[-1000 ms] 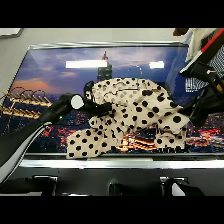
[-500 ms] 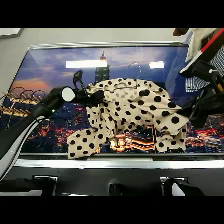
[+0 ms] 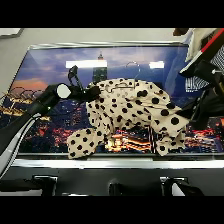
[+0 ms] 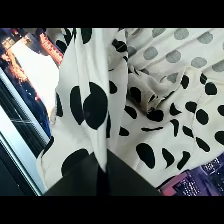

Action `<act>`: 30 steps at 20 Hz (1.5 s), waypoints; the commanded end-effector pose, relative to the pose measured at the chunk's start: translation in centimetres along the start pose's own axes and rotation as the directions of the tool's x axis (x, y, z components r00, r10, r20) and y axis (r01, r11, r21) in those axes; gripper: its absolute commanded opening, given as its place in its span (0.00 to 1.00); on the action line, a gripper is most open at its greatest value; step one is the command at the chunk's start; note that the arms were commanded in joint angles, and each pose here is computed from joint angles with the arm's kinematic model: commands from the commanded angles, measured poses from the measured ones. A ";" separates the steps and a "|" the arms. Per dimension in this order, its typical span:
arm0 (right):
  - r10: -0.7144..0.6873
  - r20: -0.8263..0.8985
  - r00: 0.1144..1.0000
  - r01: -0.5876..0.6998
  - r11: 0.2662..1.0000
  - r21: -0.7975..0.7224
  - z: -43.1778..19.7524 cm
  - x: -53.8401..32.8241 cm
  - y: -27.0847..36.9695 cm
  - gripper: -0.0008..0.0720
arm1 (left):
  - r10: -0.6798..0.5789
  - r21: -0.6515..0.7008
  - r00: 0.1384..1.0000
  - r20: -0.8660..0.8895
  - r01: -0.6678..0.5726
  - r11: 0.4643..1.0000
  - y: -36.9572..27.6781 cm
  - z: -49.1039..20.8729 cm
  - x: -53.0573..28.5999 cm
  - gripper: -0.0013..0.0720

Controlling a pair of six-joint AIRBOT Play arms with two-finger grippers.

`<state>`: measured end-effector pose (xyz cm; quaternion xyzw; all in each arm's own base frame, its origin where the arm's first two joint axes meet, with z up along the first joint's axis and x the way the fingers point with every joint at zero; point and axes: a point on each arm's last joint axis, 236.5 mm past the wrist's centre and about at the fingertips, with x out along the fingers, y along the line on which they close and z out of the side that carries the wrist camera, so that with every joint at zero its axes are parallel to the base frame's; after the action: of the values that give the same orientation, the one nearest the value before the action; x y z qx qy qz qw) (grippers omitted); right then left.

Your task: Fold the clothes and pants, and hang the long-sleeved shirts on hangers.

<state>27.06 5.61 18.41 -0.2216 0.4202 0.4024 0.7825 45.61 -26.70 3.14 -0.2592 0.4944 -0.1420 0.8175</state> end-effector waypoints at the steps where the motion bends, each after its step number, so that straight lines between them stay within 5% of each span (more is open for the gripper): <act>1: -0.007 0.000 1.000 0.007 1.000 0.008 0.0 -0.4 0.4 0.03 | -0.004 -0.003 0.999 0.050 0.004 1.000 0.4 1.7 -0.3 0.04; 12: 0.064 0.030 0.998 -0.065 0.997 0.040 0.0 1.6 1.0 0.02 | -0.132 0.144 0.960 0.247 0.099 0.985 -5.2 8.5 -4.4 0.04; 17: 0.115 0.002 0.993 -0.115 0.992 -0.058 1.5 5.2 1.2 0.03 | -0.198 0.251 0.938 0.285 0.126 0.960 -8.8 9.7 -6.5 0.04; 30: -0.124 0.216 0.969 0.104 0.989 0.103 8.6 6.1 -3.2 0.03 | -0.289 0.310 0.952 0.101 0.246 0.918 -15.7 2.5 -6.8 0.04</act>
<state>34.74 12.33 16.52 -0.1804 0.3594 0.3842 0.8311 46.55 -33.98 18.09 -0.2174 0.3548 -0.2884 0.8623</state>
